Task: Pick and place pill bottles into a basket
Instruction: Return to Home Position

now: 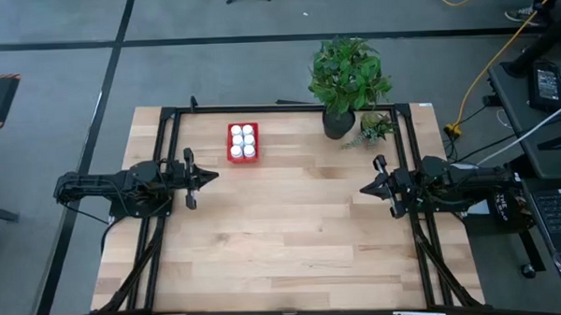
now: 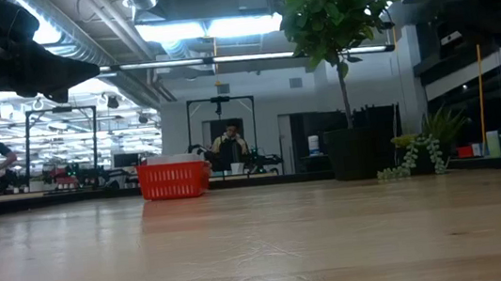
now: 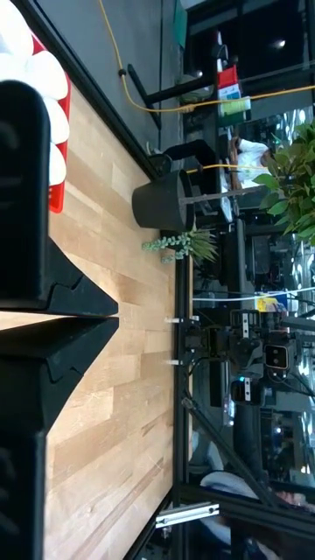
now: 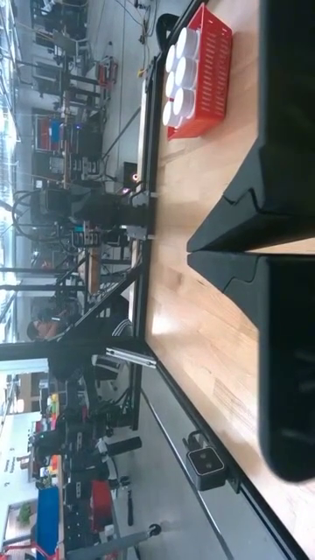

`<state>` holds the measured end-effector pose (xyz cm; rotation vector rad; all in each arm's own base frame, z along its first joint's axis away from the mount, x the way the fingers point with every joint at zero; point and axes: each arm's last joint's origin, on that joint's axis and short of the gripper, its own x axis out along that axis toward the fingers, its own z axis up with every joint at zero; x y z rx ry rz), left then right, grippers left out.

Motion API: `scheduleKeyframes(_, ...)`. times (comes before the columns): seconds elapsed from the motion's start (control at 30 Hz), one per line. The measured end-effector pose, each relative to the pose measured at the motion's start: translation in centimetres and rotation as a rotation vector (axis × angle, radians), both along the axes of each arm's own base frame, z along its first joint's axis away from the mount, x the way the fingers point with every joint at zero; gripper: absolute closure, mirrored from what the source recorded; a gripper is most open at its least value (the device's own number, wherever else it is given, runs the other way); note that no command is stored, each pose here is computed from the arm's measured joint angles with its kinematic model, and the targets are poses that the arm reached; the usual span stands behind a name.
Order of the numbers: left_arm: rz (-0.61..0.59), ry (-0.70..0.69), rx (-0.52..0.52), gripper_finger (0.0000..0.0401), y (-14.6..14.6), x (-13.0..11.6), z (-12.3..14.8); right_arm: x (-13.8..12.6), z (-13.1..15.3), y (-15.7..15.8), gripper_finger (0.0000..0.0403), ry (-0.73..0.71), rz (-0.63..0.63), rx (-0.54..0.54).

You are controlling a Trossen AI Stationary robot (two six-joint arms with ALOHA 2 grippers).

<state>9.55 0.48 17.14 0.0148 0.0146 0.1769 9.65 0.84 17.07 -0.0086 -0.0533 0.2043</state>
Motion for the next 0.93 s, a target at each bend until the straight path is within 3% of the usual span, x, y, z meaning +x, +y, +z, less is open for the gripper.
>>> scheduleKeyframes(0.93,0.0,0.0,0.0,0.0388,0.0,0.0,0.0,0.0,0.0,0.0,0.0393,0.0,0.0,0.001)
